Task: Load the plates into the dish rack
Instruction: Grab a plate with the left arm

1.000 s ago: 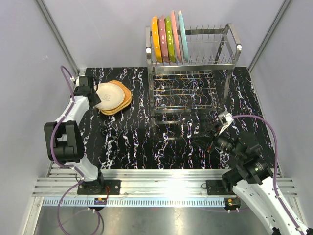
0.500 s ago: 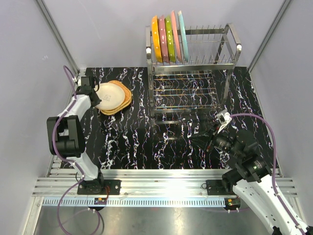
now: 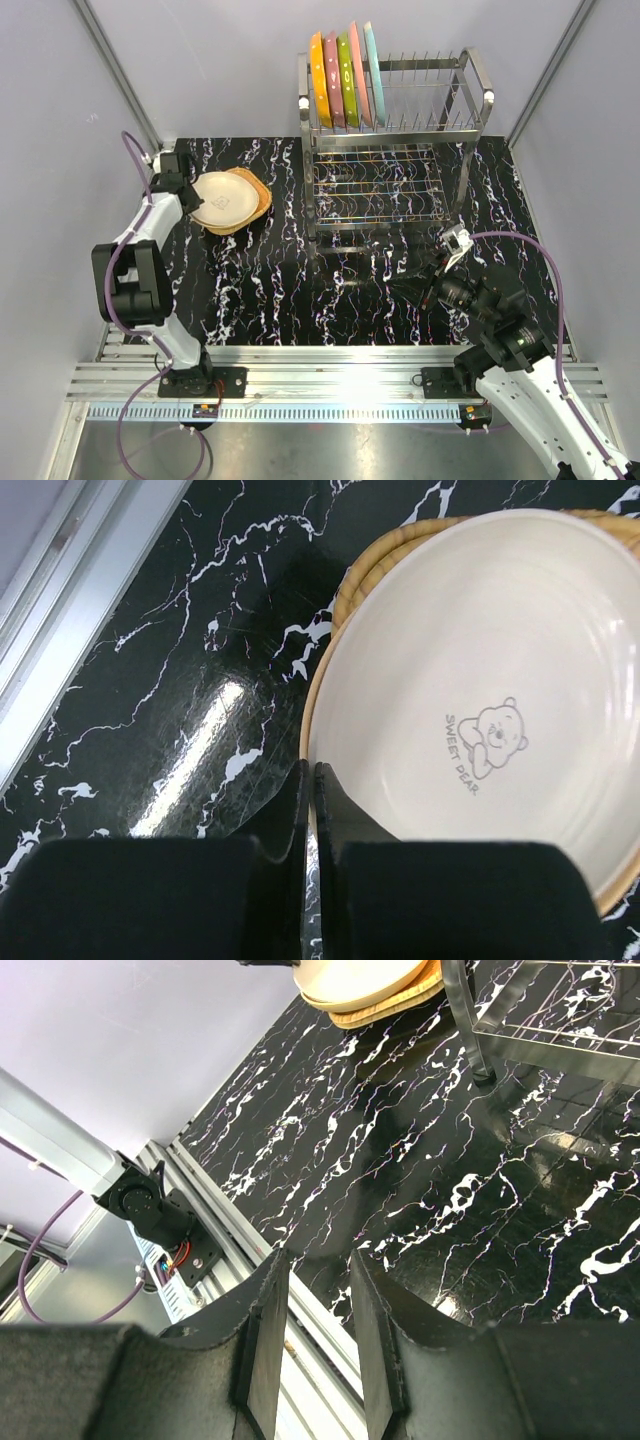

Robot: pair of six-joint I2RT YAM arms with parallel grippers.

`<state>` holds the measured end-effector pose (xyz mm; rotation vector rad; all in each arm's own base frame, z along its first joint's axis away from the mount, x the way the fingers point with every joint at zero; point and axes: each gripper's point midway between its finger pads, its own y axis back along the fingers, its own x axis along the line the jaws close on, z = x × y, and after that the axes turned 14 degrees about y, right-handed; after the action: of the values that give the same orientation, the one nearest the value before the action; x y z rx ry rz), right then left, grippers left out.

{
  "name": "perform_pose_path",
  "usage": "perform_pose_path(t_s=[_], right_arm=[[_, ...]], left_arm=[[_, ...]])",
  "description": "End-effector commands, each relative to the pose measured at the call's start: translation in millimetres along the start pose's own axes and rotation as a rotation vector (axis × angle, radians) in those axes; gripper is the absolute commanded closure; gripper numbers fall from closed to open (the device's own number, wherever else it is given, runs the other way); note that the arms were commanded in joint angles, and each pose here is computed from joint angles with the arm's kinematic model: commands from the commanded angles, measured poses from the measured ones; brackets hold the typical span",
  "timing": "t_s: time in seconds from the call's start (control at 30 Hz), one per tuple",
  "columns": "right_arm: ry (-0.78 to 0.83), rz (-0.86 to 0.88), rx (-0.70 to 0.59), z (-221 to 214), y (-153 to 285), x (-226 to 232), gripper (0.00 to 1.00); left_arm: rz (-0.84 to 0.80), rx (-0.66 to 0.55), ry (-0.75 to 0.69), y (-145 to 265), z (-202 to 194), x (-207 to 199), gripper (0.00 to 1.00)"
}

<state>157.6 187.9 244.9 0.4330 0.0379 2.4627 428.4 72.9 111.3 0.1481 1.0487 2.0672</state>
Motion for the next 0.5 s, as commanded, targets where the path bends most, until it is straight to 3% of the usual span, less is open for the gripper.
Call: perform_pose_path(t_s=[0.0, 0.47], right_arm=[[0.004, -0.005, -0.015, 5, 0, 1, 0.62], [-0.003, -0.029, -0.002, 5, 0, -3, 0.62]], left_arm=[[-0.109, -0.113, 0.067, 38, 45, -26, 1.00], [-0.209, -0.194, 0.168, 93, 72, -34, 1.00]])
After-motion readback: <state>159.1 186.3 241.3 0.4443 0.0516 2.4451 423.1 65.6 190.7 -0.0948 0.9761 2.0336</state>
